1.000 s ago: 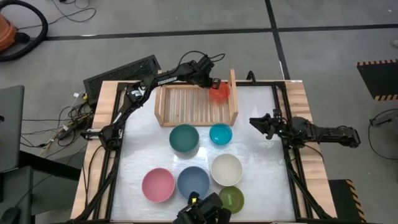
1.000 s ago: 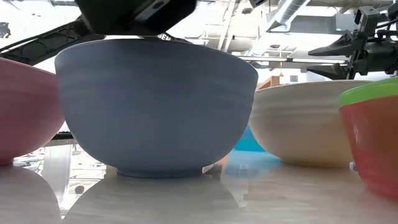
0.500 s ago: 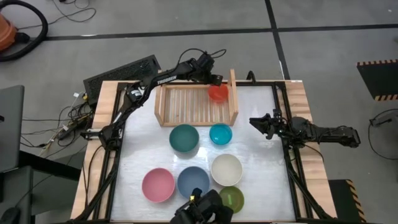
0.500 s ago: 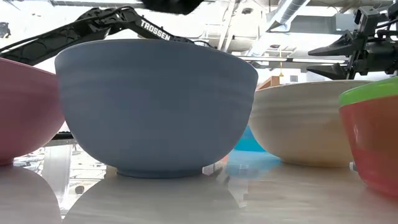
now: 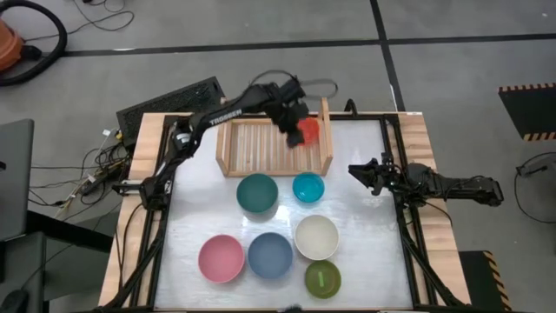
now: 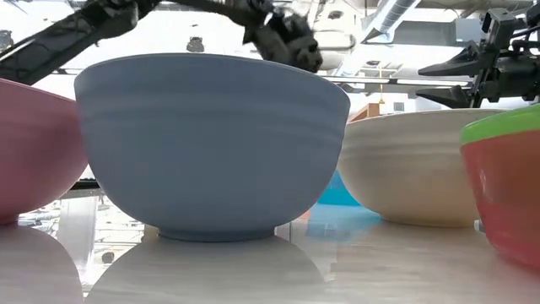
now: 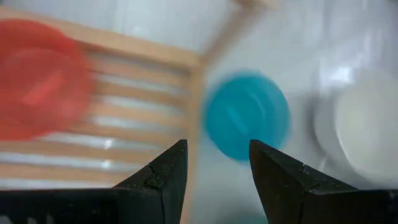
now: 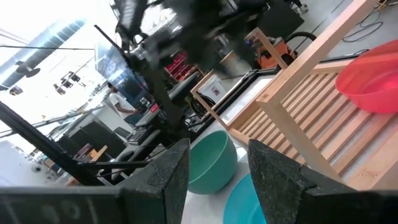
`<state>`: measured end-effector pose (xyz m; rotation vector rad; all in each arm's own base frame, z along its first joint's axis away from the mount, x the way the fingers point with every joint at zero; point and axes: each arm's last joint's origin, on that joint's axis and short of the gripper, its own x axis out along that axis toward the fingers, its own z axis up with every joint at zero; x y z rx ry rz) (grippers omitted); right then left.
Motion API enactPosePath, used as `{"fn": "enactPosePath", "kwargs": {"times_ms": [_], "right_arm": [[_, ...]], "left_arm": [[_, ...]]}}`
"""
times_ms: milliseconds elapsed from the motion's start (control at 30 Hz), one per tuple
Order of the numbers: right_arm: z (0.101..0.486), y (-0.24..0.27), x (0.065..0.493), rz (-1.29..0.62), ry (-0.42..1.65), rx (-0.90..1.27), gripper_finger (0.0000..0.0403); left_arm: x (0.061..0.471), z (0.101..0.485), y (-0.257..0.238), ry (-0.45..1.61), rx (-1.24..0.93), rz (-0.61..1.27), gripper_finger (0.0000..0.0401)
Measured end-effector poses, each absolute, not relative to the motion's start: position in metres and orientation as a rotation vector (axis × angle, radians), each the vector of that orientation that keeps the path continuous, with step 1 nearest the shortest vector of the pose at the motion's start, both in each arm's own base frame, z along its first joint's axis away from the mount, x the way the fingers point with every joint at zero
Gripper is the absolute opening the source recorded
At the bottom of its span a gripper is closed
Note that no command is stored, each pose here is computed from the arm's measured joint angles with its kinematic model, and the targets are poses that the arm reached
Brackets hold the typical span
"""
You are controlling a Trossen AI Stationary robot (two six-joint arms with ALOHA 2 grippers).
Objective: Place and stack bowls onto a shelf
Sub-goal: Stack the small light green bowl on top of the small orange bowl on the shelf
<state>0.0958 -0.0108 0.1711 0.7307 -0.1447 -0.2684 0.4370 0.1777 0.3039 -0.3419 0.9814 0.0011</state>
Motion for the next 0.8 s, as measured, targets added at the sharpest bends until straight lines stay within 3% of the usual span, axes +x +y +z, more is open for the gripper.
{"fn": "enactPosePath", "kwargs": {"times_ms": [367,800], "right_arm": [[0.171,-0.011,0.096,-0.267,-0.143,0.724,0.0189],[0.17,-0.009,0.096,-0.227,-0.121,0.729,0.0189]], "left_arm": [[0.431,0.342,0.033,1.113,-0.059,-0.197,0.0155],[0.419,0.346,-0.08,1.157,0.037,-0.109,0.0155]]}}
